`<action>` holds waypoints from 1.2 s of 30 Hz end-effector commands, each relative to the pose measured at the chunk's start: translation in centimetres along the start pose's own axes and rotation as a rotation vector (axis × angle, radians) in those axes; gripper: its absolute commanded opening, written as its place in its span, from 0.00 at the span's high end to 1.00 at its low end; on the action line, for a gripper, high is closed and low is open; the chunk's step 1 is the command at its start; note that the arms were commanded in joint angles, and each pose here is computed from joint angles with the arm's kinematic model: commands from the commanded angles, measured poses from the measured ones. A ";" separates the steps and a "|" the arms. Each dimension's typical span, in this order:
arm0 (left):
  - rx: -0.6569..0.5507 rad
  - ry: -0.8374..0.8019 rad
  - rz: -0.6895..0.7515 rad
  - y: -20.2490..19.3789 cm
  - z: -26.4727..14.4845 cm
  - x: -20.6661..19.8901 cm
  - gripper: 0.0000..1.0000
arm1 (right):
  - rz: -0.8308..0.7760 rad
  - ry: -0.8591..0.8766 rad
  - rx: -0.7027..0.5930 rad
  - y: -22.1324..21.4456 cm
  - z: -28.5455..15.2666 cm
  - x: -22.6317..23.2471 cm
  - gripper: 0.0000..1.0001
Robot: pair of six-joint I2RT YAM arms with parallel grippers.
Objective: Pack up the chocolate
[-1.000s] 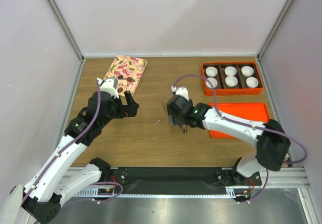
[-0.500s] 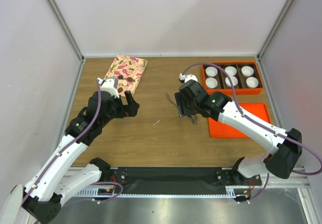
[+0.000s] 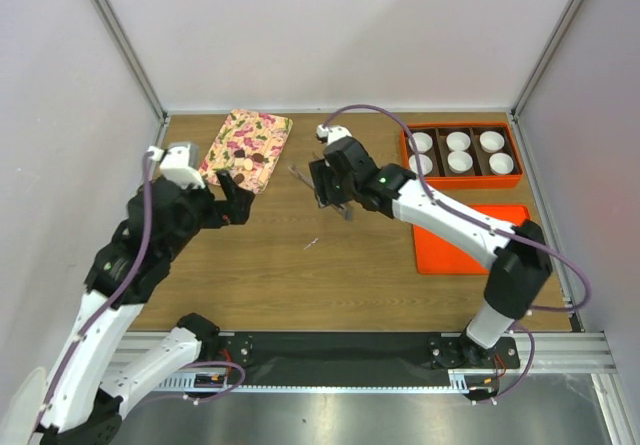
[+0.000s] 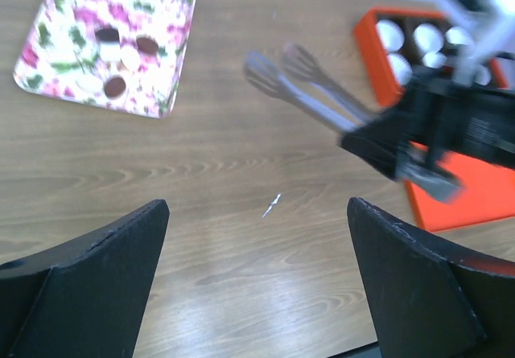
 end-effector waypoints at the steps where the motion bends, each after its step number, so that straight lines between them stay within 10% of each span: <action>1: -0.058 -0.009 0.030 1.9 -2.6 0.0 0.00 | -0.034 0.033 -0.165 5.7 1.6 0.8 0.41; 36: -0.134 0.037 0.103 2.5 -6.0 2.2 0.00 | -0.269 0.056 -0.157 6.1 18.4 2.9 0.52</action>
Point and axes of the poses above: each gripper's point midway between its finger pads, its own z axis out along the fingers, its own x axis along the line the jaws close on, y = z × x, the point moved 2 cm from there along -z, back along the fingers, and after that the axes turned 13 degrees about -z, right-handed, at the moved point
